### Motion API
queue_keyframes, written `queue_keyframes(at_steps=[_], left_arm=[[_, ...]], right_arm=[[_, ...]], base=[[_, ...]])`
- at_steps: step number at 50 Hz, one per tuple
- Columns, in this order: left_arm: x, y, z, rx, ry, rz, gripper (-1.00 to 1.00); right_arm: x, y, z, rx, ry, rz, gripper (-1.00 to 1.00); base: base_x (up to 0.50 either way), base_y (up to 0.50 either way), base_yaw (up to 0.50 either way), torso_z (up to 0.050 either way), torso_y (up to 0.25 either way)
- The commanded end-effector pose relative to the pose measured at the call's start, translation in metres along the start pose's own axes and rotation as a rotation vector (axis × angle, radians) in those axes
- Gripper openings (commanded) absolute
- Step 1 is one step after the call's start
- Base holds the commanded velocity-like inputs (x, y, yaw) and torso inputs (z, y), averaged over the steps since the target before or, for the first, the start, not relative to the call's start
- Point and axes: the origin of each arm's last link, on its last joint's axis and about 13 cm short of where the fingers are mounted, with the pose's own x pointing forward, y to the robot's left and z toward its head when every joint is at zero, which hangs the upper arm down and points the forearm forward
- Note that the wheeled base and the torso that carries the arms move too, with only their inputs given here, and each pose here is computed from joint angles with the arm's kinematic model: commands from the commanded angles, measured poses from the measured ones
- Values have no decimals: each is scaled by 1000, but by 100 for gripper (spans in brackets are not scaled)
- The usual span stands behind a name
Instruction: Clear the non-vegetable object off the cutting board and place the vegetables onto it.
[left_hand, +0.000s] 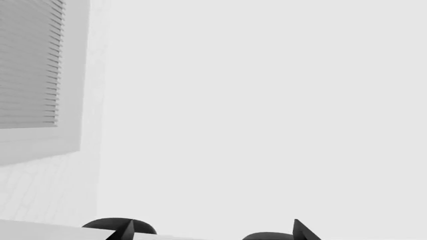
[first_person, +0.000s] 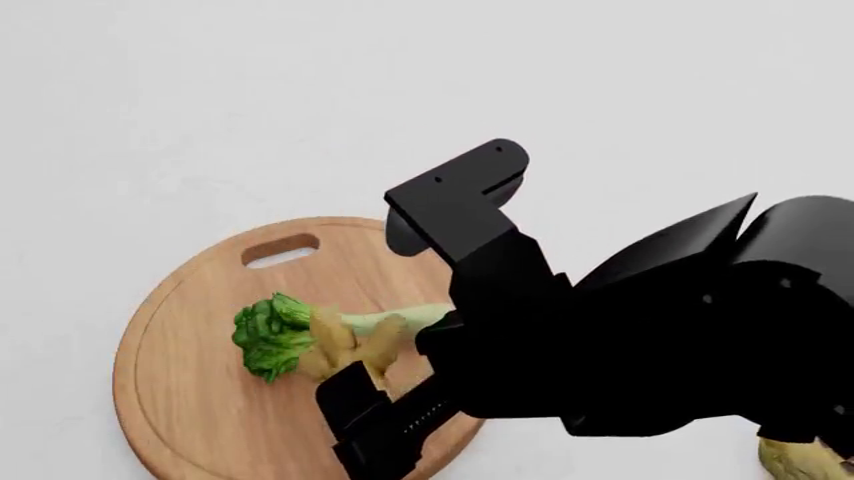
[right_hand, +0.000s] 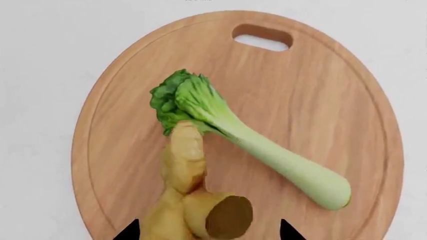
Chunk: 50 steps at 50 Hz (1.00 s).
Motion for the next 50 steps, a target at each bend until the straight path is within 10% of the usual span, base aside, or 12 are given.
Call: queue_keyframes(at_steps=[1, 50], left_arm=[[0, 1, 1, -1, -1, 2, 100], [-35, 0, 23, -45, -55, -58, 100]], right_arm=[[-3, 0, 2, -7, -5, -2, 100], [-151, 140, 14, -400, -537, -365, 100]], base=[[0, 0, 0, 0, 0], [0, 0, 0, 0, 0]])
